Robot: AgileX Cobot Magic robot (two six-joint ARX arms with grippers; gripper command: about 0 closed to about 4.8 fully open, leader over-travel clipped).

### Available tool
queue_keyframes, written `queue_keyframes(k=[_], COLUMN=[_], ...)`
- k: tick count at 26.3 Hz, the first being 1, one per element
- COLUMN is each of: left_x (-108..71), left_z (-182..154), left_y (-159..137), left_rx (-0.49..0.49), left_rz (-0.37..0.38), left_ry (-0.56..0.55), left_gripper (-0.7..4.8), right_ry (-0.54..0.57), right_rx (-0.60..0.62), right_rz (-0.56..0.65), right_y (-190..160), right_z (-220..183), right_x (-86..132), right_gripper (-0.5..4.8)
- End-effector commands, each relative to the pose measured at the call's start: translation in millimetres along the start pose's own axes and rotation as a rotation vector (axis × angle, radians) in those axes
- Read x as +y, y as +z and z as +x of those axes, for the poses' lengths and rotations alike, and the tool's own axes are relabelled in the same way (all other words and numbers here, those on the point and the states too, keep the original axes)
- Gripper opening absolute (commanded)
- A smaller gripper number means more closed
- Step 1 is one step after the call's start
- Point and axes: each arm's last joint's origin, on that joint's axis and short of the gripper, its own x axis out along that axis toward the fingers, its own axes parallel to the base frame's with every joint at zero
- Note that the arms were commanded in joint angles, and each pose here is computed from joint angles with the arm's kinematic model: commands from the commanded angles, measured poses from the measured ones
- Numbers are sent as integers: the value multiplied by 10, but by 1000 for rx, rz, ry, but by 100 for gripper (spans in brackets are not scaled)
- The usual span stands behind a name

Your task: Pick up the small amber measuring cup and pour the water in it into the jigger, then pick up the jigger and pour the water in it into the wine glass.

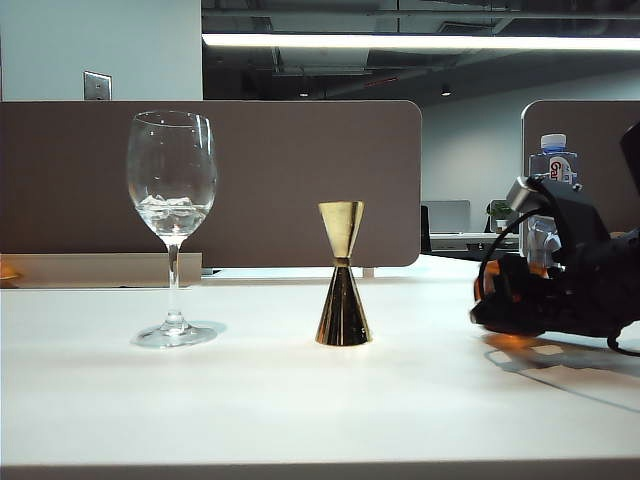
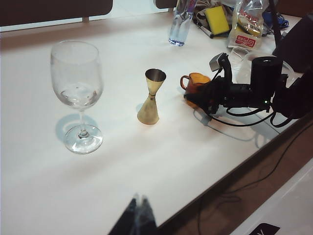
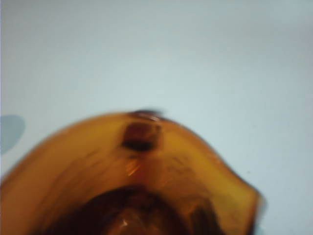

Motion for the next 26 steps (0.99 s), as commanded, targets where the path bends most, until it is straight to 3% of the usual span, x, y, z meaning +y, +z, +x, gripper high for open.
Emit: queue_keyframes(k=[1, 4, 10, 13, 17, 20, 26], left_x=[-2, -2, -2, -2, -2, -2, -2], left_z=[-3, -3, -3, -3, -3, -3, -3], left_y=[13, 13, 13, 13, 13, 13, 13], left_rx=[-12, -12, -12, -12, -12, -12, -12], left_rz=[4, 4, 4, 4, 4, 4, 4], left_ry=[-1, -1, -1, -1, -1, -1, -1], left_gripper=[-2, -2, -2, -2, -2, -2, -2], right_ry=[5, 2, 2, 3, -18, -38, -41], right_rx=[-30, -30, -30, -29, -21, 10, 74], right_rz=[-7, -10, -10, -10, -41, -80, -93], right_y=[43, 43, 43, 46, 71, 133, 373], right_z=[6, 6, 6, 5, -4, 3, 65], right_x=[2, 2, 2, 3, 34, 52, 78], right_gripper=[268, 209, 205, 134, 133, 78, 39])
